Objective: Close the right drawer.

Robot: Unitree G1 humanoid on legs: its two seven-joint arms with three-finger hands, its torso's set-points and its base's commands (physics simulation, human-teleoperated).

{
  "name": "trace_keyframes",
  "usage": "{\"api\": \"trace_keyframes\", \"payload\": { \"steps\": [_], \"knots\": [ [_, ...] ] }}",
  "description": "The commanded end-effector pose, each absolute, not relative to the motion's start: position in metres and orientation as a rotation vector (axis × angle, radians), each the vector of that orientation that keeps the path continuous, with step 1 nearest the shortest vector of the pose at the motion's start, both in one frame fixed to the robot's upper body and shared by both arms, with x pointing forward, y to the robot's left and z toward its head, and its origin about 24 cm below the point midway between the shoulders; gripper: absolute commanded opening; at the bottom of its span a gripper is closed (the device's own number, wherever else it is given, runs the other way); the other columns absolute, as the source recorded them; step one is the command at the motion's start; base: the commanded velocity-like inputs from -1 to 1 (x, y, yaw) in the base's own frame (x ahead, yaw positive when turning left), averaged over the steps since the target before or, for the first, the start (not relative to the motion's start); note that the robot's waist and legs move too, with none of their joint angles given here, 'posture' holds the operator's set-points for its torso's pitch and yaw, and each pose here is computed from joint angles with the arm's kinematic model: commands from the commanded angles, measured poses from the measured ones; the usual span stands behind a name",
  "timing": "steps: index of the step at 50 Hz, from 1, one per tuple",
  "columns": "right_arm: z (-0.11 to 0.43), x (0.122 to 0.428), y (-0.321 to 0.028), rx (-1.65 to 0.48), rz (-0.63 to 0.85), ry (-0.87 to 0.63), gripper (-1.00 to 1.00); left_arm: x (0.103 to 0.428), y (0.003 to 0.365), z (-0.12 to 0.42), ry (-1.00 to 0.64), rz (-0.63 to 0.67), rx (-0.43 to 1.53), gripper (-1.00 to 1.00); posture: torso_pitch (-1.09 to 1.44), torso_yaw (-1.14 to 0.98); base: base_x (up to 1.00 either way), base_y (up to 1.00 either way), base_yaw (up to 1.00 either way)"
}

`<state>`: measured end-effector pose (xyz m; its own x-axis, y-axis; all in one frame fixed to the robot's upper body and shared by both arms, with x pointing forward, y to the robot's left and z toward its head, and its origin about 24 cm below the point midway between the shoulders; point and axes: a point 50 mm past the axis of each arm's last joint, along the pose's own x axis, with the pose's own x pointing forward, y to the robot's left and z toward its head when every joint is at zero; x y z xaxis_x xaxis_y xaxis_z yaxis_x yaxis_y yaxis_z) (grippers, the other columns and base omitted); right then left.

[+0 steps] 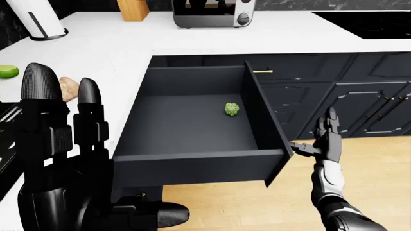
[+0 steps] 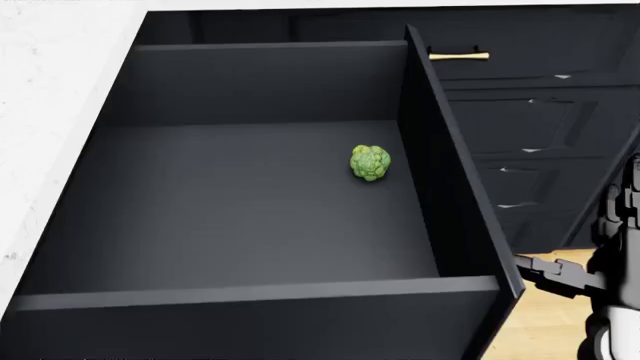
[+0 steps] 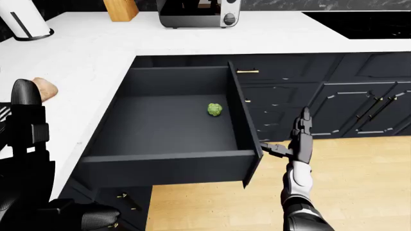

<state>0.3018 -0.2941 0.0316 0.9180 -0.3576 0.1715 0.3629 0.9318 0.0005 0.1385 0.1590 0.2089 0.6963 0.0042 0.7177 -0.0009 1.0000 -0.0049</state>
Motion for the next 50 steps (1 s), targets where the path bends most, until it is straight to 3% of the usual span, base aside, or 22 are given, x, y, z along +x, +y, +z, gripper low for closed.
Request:
{"api": "trace_keyframes", "payload": {
  "steps": [1,9,50],
  "knots": [
    [0.047,0.310,-0.291,-0.062,-0.321,-0.237,1.00,0.132,0.158,0.217,-0.860,0.000,-0.006,1.00,0.00,0.00,0.00,0.00,0.00],
    [0.041,0.317,-0.272,-0.065,-0.194,-0.196,1.00,0.131,0.158,0.217,-0.863,-0.001,-0.004,1.00,0.00,0.00,0.00,0.00,0.00],
    [0.075,0.360,-0.224,-0.090,0.086,-0.191,1.00,0.132,0.160,0.217,-0.864,0.003,-0.007,1.00,0.00,0.00,0.00,0.00,0.00]
  ]
}}
